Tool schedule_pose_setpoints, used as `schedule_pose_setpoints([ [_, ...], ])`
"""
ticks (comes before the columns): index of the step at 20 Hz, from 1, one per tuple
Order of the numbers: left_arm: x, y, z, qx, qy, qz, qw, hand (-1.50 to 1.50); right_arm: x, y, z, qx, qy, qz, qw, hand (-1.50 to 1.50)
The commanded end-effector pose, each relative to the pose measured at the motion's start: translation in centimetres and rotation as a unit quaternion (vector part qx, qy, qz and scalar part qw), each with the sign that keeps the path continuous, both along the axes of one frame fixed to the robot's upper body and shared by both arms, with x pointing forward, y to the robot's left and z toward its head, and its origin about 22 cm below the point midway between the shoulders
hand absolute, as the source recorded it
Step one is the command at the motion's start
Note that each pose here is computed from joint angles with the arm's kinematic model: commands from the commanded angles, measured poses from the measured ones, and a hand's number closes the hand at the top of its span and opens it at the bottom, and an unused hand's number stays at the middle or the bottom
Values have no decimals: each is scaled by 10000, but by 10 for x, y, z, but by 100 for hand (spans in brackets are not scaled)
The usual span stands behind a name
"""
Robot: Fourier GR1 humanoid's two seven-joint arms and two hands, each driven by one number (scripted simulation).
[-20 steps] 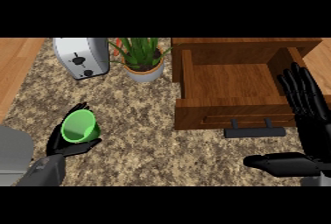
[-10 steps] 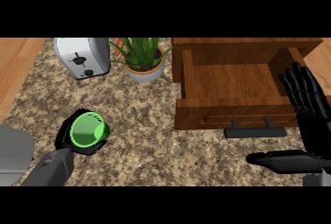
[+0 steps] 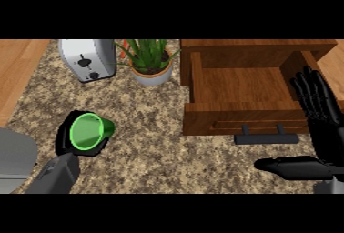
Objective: Pick up the cup, place it into the drawer and close the drawer
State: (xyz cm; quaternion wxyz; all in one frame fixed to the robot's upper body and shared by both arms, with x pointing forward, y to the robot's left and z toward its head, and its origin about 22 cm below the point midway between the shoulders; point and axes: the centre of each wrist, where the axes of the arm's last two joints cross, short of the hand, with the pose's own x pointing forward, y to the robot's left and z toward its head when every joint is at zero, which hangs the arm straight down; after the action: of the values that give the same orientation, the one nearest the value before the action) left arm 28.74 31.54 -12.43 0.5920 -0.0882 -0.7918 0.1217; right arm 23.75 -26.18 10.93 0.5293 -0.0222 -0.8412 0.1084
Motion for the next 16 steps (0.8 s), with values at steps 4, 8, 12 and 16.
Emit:
schedule_pose_setpoints([
  [4, 12, -4, 12, -385, -1217, 119, 9917, 150, -4, -6, -5, 112, 87, -101, 9998, -150],
  [8, 40, -41, 34, -210, -1401, -219, 9897, 150, -7, -15, 13, 69, 25, -70, 9999, -150],
  [12, 66, -49, 68, -24, -1562, -653, 9856, 150, 2, -23, 3, 72, 69, -184, 9998, -150],
  [16, 97, -76, 122, 442, -1813, -759, 9795, 150, 0, -16, -6, 44, 8, -257, 9997, -150],
])
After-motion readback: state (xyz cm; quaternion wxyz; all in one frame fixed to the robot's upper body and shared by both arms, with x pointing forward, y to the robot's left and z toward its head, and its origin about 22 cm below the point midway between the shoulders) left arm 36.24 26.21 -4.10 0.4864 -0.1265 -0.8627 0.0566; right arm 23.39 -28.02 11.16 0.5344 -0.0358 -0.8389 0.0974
